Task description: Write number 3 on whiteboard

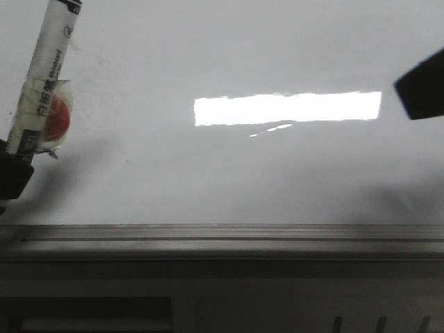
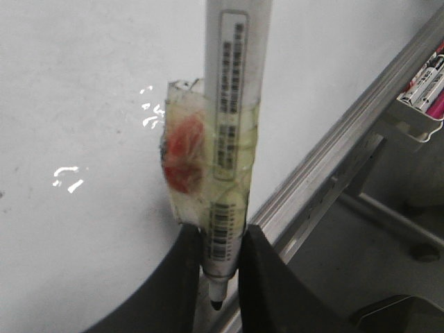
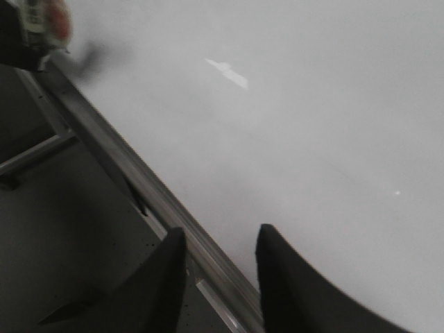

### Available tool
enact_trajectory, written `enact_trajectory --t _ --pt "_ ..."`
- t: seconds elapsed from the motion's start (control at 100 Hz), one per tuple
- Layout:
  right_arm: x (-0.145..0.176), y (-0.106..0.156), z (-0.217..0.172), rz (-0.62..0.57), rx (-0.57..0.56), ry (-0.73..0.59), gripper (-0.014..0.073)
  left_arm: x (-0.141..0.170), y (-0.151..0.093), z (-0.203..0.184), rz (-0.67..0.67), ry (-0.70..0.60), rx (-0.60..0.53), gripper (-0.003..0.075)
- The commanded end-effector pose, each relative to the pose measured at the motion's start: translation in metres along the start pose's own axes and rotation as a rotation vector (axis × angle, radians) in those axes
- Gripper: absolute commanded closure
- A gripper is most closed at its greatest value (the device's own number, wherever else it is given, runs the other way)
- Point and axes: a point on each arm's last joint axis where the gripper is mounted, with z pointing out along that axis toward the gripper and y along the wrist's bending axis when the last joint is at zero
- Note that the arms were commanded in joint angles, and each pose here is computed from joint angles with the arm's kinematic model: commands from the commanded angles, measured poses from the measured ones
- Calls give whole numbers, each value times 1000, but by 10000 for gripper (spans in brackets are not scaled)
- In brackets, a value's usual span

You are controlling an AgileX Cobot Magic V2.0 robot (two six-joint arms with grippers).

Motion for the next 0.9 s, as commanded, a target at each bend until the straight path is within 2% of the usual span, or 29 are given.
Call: enact_trajectory --t 0.0,0.19,0.32,0.62,0.89 --pt "-31 10 4 -78 -46 -101 244 -17 3 -6 117 -81 -29 740" --pt "-53 37 23 -184 -156 -136 223 -21 -3 -6 380 -90 -5 740" --pt "-64 48 32 -206 -192 -138 223 -23 -13 -7 482 -120 36 740" --pt "-84 68 42 -239 -256 -152 228 -26 -16 -3 513 -149 31 740" --pt "-85 74 53 -241 -260 -164 234 -26 -15 -3 532 -148 28 740"
